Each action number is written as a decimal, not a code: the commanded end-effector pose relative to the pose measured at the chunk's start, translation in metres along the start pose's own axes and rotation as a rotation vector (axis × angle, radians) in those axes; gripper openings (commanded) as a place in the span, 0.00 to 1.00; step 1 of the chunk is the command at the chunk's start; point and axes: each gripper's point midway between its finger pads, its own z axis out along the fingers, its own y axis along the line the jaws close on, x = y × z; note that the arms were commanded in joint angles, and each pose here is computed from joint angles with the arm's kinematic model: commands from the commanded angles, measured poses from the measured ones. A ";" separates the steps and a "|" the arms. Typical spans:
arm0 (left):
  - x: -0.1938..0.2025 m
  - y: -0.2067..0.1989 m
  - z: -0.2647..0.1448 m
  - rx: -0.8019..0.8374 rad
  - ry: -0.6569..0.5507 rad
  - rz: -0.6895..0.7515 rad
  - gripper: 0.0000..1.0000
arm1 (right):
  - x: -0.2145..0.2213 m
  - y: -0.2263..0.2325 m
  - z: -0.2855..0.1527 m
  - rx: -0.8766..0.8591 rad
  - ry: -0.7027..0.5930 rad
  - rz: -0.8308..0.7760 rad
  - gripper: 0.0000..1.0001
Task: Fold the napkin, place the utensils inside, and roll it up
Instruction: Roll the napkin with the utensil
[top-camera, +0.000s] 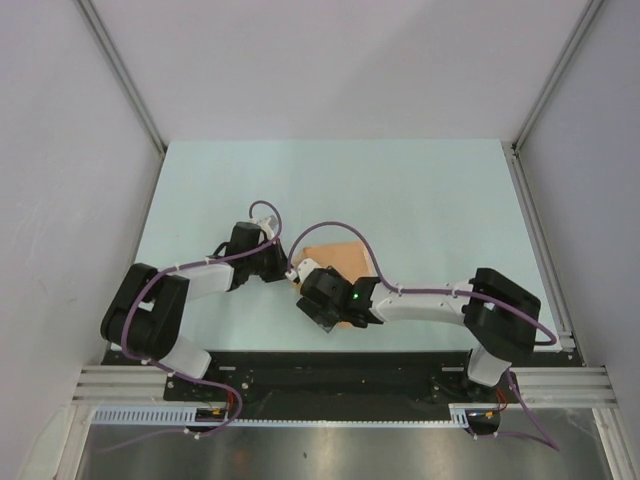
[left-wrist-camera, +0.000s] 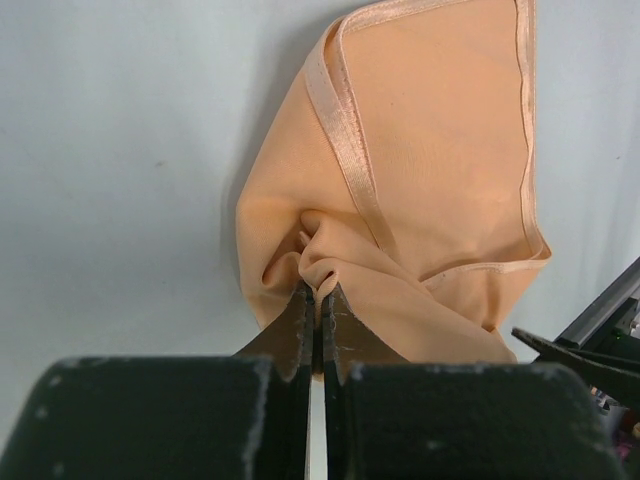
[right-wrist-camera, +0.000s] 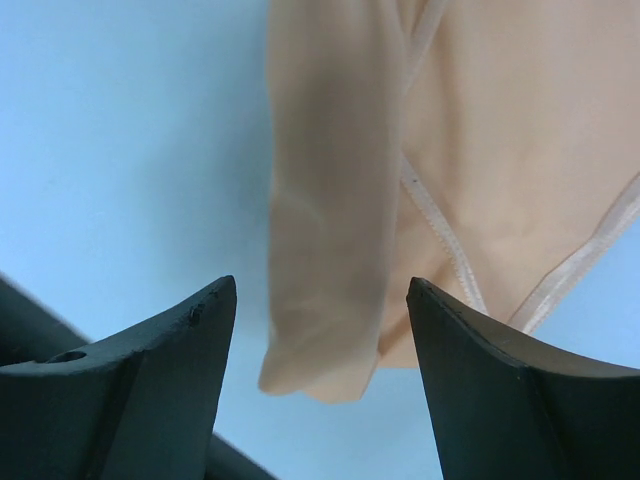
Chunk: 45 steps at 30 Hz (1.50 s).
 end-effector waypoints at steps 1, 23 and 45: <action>0.007 0.013 0.000 -0.062 0.033 0.016 0.00 | -0.005 -0.017 0.011 0.154 -0.033 -0.055 0.72; -0.037 -0.005 -0.028 -0.083 -0.148 0.080 0.62 | 0.024 0.023 0.012 -0.550 0.077 0.268 0.00; 0.005 -0.001 -0.004 0.027 -0.020 0.058 0.66 | 0.029 0.029 0.017 -0.911 0.217 0.364 0.00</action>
